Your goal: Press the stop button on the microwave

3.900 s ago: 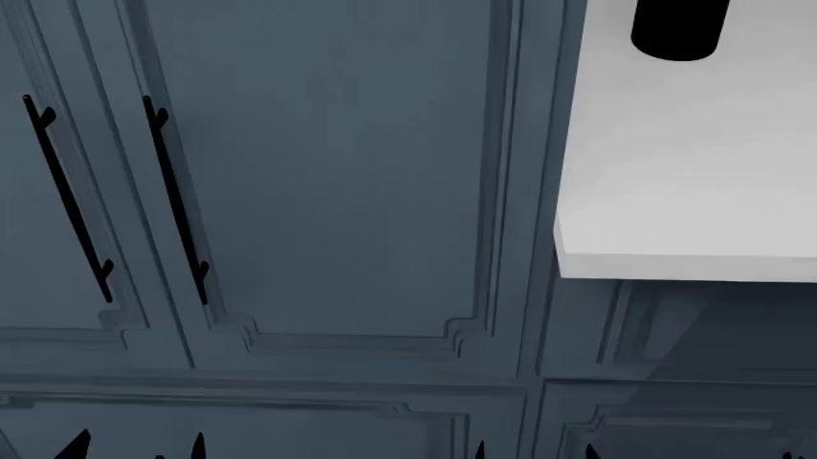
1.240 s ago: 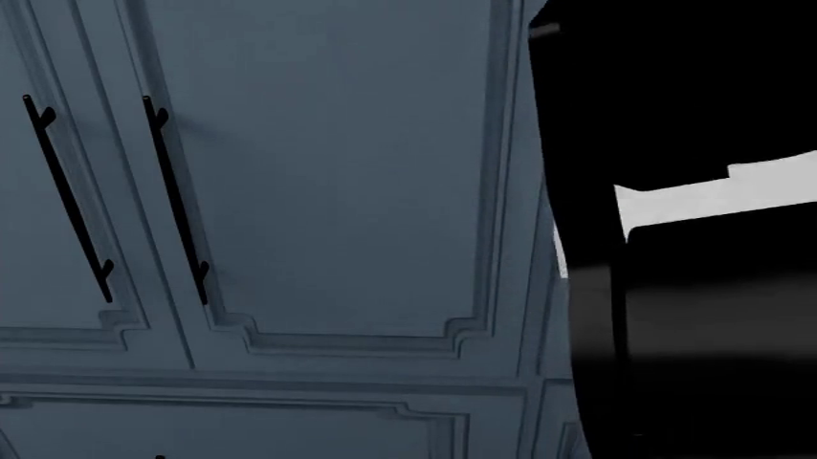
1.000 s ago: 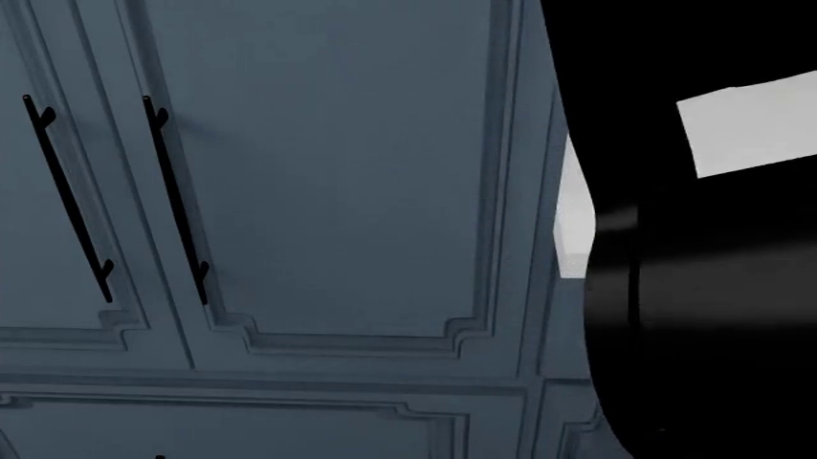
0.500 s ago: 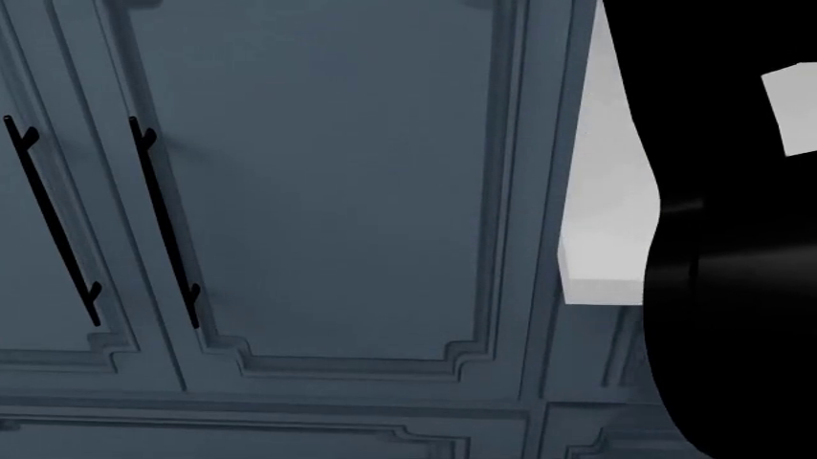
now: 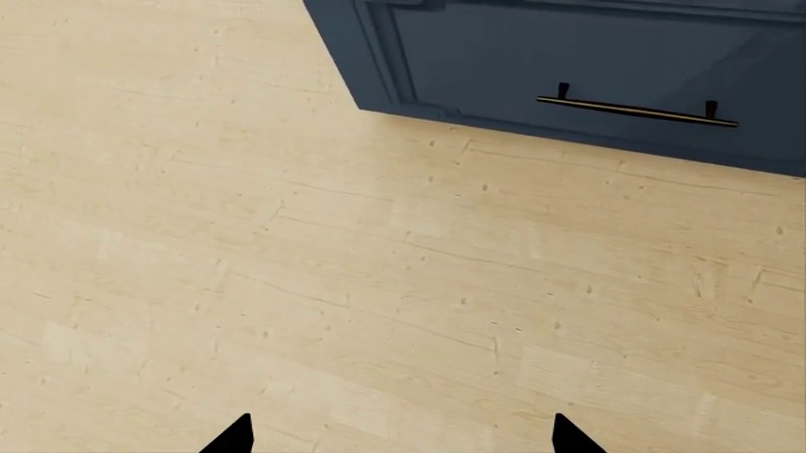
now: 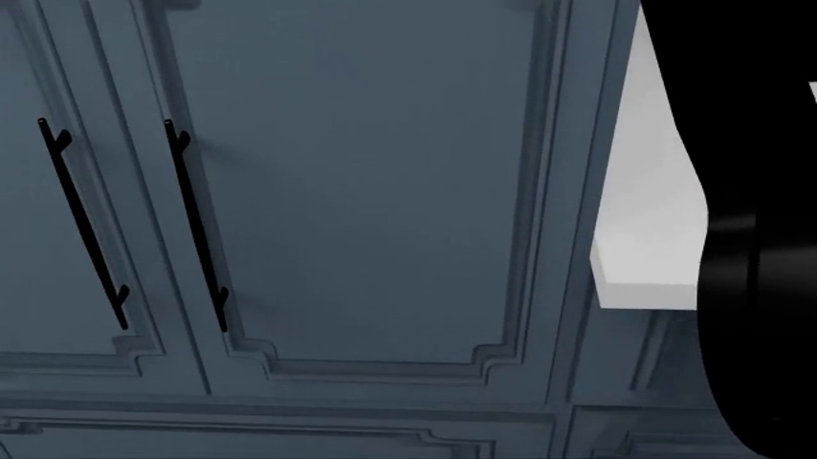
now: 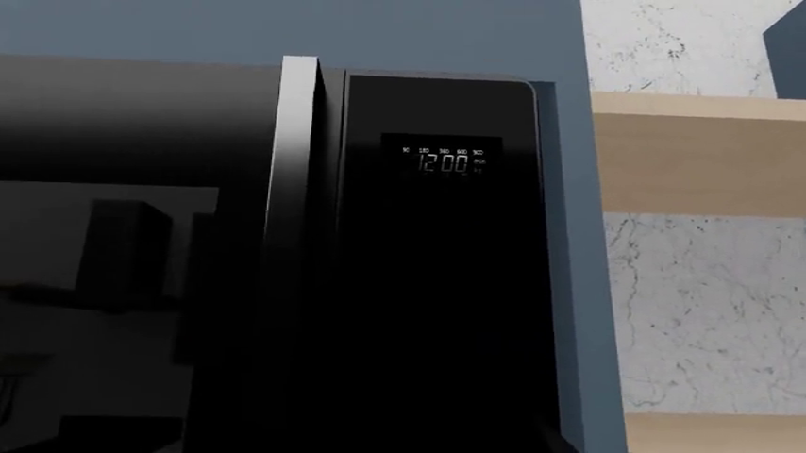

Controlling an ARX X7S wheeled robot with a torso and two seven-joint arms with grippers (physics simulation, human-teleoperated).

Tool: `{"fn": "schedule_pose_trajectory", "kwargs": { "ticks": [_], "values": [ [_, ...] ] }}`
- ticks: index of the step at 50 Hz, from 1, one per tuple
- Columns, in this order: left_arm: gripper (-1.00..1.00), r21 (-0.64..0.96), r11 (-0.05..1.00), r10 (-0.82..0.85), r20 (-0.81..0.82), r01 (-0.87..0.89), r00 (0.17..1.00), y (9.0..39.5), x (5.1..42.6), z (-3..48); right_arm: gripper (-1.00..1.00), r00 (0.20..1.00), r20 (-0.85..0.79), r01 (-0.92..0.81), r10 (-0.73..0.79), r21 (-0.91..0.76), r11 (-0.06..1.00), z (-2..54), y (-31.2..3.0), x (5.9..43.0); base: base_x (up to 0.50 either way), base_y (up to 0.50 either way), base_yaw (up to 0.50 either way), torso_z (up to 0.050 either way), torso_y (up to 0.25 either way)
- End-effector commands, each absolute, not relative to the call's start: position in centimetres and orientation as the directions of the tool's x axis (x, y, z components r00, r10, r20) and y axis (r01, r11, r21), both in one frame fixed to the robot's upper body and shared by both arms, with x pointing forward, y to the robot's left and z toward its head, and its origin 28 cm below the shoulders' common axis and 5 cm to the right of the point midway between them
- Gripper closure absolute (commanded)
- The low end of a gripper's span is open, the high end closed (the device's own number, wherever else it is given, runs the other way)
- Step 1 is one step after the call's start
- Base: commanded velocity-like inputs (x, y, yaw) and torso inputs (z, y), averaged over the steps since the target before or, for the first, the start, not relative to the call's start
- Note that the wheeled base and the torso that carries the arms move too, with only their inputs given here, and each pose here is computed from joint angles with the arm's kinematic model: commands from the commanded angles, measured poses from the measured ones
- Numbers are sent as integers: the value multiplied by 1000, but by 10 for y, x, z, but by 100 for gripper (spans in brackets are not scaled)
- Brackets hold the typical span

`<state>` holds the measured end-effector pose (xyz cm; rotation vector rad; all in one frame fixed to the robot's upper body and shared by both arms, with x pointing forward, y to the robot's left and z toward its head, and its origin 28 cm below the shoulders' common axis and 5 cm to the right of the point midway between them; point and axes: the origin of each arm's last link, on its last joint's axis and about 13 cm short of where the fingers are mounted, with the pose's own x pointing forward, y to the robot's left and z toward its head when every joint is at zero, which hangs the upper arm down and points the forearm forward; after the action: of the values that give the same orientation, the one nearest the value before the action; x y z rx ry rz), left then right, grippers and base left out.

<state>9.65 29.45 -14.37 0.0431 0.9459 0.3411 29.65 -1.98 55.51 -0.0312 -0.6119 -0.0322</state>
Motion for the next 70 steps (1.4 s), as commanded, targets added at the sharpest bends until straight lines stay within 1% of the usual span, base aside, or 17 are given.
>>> {"fn": "schedule_pose_trajectory", "kwargs": {
  "ticks": [1, 5, 10, 11, 14, 20, 22, 27, 37, 38, 41, 46, 54, 60, 64, 65, 70],
  "values": [
    [-100, 184, 946, 304, -788, -267, 535, 294, 96, -144, -100, 810, 583, 85, -59, -17, 996, 555, -25, 300, 0, 0, 0, 0, 0],
    [-100, 184, 946, 304, -788, -267, 535, 294, 96, -144, -100, 804, 593, 99, -47, -55, 994, 551, -26, 305, 0, 0, 0, 0, 0],
    [-100, 184, 946, 304, -788, -267, 535, 294, 96, -144, -100, 811, 580, 123, -74, -46, 991, 548, -30, 314, 500, 0, 0, 0, 0],
    [-100, 184, 946, 304, -788, -267, 535, 294, 96, -144, -100, 806, 587, 119, -79, -30, 992, 549, -31, 314, 168, 0, 0, 0, 0],
    [-100, 184, 946, 304, -788, -267, 535, 294, 96, -144, -100, 804, 591, 112, -61, -51, 992, 548, -28, 313, 0, 0, 0, 0, 0],
    [-100, 184, 946, 304, -788, -267, 535, 294, 96, -144, -100, 791, 603, 144, -101, -22, 989, 554, -35, 312, 0, 0, 0, 0, 0],
    [-100, 184, 946, 304, -788, -267, 535, 294, 96, -144, -100, 779, 617, 164, -114, -25, 986, 554, -36, 312, 359, 0, 0, 0, 0],
    [-100, 184, 946, 304, -788, -267, 535, 294, 96, -144, -100, 785, 611, 171, -102, -55, 984, 549, -33, 313, 459, 0, 0, 0, 0],
    [-100, 184, 946, 304, -788, -267, 535, 294, 96, -144, -100, 785, 614, 145, -82, -53, 988, 550, -32, 310, 0, 0, 0, 0, 0],
    [-100, 184, 946, 304, -788, -267, 535, 294, 96, -144, -100, 775, 629, 130, -63, -61, 990, 549, -31, 310, 293, 0, 0, 0, 0],
    [-100, 184, 946, 304, -788, -267, 535, 294, 96, -144, -100, 785, 614, 144, -84, -49, 988, 548, -32, 311, 500, -33, 0, 0, 0],
    [-100, 184, 946, 304, -788, -267, 535, 294, 96, -144, -100, 780, 622, 131, -67, -58, 990, 548, -29, 311, 0, 0, 0, 0, 0],
    [-100, 184, 946, 304, -788, -267, 535, 294, 96, -144, -100, 784, 618, 123, -63, -55, 991, 549, -27, 307, 0, 0, 0, 0, 0],
    [-100, 184, 946, 304, -788, -267, 535, 294, 96, -144, -100, 801, 590, 161, -102, -47, 986, 544, -29, 300, 0, 0, 0, 0, 0],
    [-100, 184, 946, 304, -788, -267, 535, 294, 96, -144, -100, 817, 560, 195, -139, -41, 980, 542, -29, 288, 0, 0, 0, 0, 0],
    [-100, 184, 946, 304, -788, -267, 535, 294, 96, -144, -100, 837, 530, 192, -137, -50, 980, 534, -28, 277, 0, 0, 0, 0, 0],
    [-100, 184, 946, 304, -788, -267, 535, 294, 96, -144, -100, 837, 530, 201, -137, -65, 978, 529, -30, 273, 0, 0, 0, 0, 0]
  ]
}}
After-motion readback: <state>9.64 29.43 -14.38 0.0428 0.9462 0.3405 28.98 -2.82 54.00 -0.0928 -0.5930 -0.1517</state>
